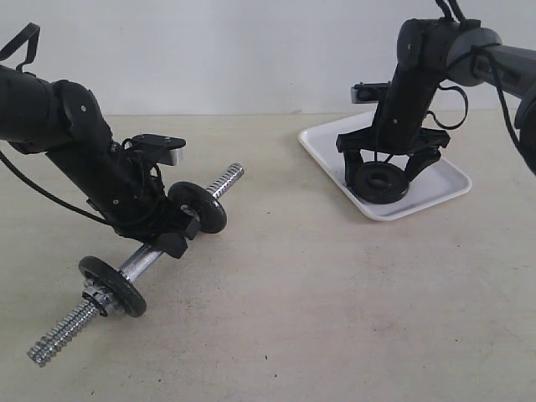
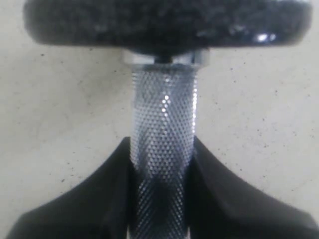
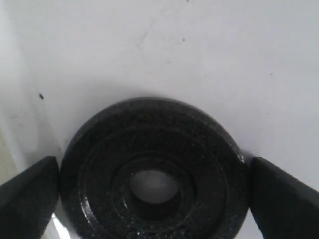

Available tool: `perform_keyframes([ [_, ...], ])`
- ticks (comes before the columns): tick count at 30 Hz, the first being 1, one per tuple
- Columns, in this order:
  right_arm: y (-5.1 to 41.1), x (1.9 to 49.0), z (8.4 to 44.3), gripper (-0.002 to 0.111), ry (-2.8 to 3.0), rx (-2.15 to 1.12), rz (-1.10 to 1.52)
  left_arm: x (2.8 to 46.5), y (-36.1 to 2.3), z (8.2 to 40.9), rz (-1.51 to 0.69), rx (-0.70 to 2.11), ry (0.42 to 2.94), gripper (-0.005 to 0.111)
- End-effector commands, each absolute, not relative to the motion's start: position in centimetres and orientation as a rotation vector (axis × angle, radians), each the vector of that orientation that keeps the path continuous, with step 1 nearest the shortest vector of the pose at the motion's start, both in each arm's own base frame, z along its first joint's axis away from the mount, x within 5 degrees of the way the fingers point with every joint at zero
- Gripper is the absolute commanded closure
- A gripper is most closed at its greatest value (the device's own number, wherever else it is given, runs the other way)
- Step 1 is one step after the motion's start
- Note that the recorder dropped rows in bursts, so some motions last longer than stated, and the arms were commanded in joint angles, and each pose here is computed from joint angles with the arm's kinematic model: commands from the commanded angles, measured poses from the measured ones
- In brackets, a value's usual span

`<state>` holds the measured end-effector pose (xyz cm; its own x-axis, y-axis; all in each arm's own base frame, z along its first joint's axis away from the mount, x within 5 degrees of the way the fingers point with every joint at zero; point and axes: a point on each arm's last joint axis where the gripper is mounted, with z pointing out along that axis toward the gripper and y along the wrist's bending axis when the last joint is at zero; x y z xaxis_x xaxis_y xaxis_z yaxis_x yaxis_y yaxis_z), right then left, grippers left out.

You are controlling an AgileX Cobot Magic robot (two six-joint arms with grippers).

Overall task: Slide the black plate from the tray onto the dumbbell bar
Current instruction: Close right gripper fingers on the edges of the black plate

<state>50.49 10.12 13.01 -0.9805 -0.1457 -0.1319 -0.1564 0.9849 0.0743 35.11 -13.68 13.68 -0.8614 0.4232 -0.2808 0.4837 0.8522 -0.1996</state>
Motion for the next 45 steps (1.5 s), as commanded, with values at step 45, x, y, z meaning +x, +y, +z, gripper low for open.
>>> perform_keyframes([
  [45,8.88,50.65,10.85,0.018,3.040,-0.257,-0.043,35.49,-14.09,16.02,-0.425,0.641,2.715,0.102],
])
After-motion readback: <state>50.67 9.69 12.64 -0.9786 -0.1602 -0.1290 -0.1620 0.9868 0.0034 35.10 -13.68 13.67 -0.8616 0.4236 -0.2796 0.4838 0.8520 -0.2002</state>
